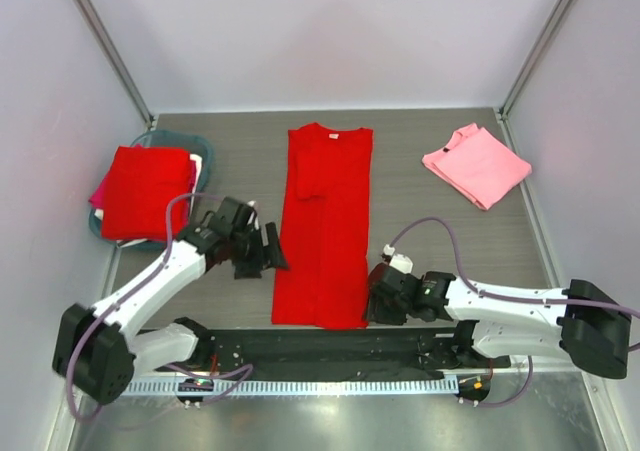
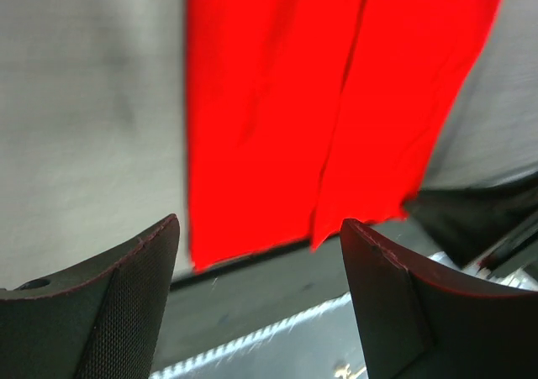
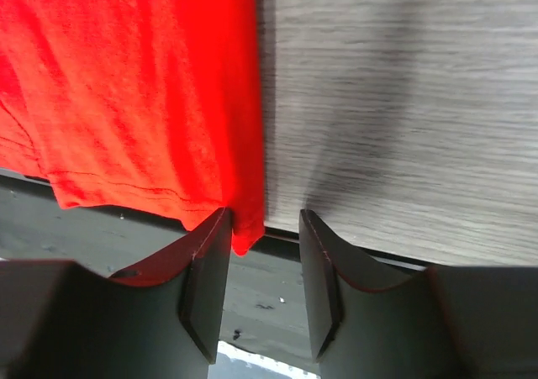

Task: Fold and stack the t-shirts
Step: Fold the tshirt

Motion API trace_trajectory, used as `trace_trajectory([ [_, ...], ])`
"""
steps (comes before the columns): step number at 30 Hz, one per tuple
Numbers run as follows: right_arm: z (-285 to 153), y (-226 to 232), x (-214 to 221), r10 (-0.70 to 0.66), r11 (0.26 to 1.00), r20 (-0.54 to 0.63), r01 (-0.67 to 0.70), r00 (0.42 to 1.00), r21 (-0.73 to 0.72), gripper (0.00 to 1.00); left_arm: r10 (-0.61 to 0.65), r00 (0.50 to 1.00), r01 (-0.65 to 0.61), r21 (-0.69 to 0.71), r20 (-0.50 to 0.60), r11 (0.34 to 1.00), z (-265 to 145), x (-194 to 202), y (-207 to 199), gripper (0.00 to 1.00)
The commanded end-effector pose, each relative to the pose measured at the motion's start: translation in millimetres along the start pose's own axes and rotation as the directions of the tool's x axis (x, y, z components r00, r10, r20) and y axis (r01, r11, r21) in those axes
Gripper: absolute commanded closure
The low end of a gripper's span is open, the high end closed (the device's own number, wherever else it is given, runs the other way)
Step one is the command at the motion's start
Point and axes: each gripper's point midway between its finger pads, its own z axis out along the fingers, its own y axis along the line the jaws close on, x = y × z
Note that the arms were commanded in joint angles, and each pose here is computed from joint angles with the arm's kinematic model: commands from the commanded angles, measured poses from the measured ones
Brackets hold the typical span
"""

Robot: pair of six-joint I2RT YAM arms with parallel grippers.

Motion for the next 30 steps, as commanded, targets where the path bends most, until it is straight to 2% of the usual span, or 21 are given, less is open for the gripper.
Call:
trace_trajectory([
  [1, 1.8, 22.4, -1.3, 0.052, 0.996, 0.005, -0.052, 0.999, -0.079, 0.57, -0.013, 0.999, 0.012, 0.042, 0.029, 0.999, -17.7, 16.4, 3.5, 0.23],
  [6, 7.7, 23.9, 2.6, 0.047, 0.997, -0.015, -0.047, 0.999, -0.062, 0.64, -0.085, 0.996, 0.087, 0.056, -0.028, 0.995, -7.1, 38.6, 11.6, 0.28],
  [7, 8.4, 25.2, 3.5, 0.05, 0.996, -0.019, -0.051, 0.999, -0.066, 0.66, -0.094, 0.995, 0.095, 0.031, -0.03, 0.995, -4.1, 39.9, 16.8, 0.31],
  [8, 9.2, 25.4, 5.2, 0.056, 0.996, -0.024, -0.057, 0.998, -0.065, 0.7, -0.11, 0.993, 0.11, 0.004, -0.048, 0.994, 0.3, 45.8, 24.0, 0.38],
  [10, 8.1, 25.9, 10.0, 0.054, 0.996, -0.034, -0.057, 0.998, -0.067, 0.76, -0.139, 0.986, 0.141, 0.02, -0.093, 0.99, 5.7, 53.4, 21.3, 0.43],
  [16, 4.7, 16.0, 11.0, 0.083, 0.995, -0.013, -0.083, 0.996, -0.052, 0.76, -0.166, 0.981, 0.166, -0.002, -0.102, 0.986, 12.8, 63.7, 28.5, 0.47],
  [22, 3.2, 13.1, 13.4, 0.079, 0.996, -0.023, -0.08, 0.997, -0.05, 0.72, -0.18, 0.975, 0.177, -0.033, -0.132, 0.984, 17.5, 77.9, 33.8, 0.54],
  [30, -0.5, 9.4, 17.2, 0.065, 0.996, -0.035, -0.067, 0.997, -0.066, 0.66, -0.179, 0.976, 0.166, -0.11, -0.126, 0.98, 24.3, 87.6, 46.8, 0.56],
])
